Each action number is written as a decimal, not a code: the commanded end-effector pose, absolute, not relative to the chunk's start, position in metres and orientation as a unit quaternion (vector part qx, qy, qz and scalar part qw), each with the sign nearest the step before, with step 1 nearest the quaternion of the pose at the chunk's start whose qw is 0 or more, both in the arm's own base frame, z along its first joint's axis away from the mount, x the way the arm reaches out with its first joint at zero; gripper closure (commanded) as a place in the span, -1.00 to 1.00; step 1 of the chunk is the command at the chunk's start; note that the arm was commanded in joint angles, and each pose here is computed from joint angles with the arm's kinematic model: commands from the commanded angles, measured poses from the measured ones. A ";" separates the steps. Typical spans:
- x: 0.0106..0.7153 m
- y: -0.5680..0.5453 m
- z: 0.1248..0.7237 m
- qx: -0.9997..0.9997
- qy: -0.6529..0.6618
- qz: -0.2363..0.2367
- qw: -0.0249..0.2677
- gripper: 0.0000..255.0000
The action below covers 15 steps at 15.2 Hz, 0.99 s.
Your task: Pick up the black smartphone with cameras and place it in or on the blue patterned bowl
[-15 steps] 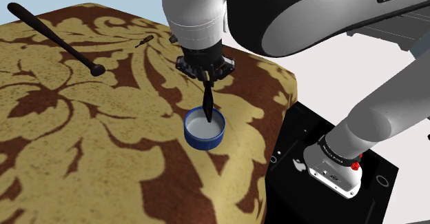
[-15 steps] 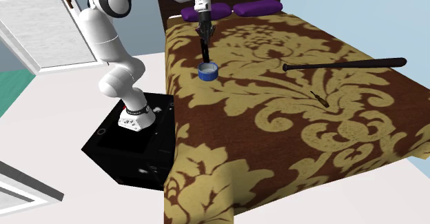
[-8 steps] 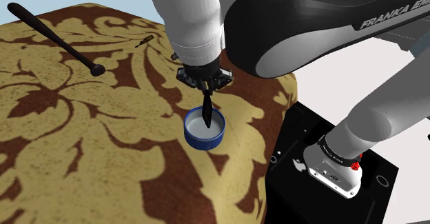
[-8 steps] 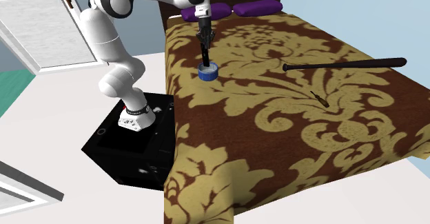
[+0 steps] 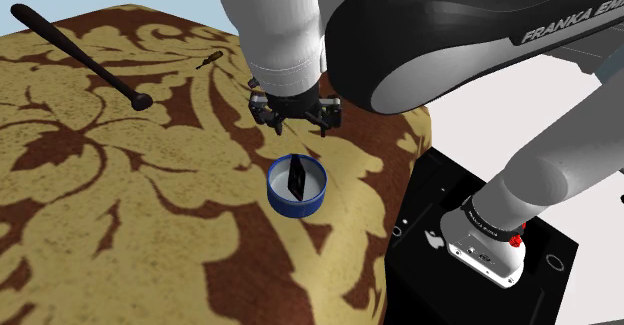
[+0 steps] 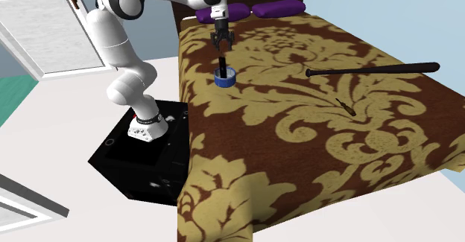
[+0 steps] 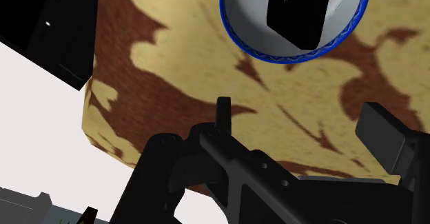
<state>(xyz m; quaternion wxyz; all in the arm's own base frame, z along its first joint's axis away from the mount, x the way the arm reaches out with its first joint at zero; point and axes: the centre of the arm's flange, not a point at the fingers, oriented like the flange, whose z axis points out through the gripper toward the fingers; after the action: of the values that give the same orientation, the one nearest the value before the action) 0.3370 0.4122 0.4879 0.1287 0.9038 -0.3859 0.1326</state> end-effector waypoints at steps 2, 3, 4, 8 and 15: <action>0.337 0.412 0.488 0.904 -0.386 0.133 0.129 -1.00; 0.337 0.412 0.488 0.904 -0.386 0.133 0.129 -1.00; 0.335 0.417 0.500 0.904 -0.386 0.133 0.129 -1.00; 0.330 0.429 0.534 0.904 -0.386 0.133 0.129 -1.00; 0.330 0.429 0.534 0.904 -0.386 0.133 0.129 -1.00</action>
<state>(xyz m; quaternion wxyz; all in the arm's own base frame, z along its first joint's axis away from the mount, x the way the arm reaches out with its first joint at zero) 0.3300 0.4289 0.5344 0.1287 0.9038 -0.3859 0.1326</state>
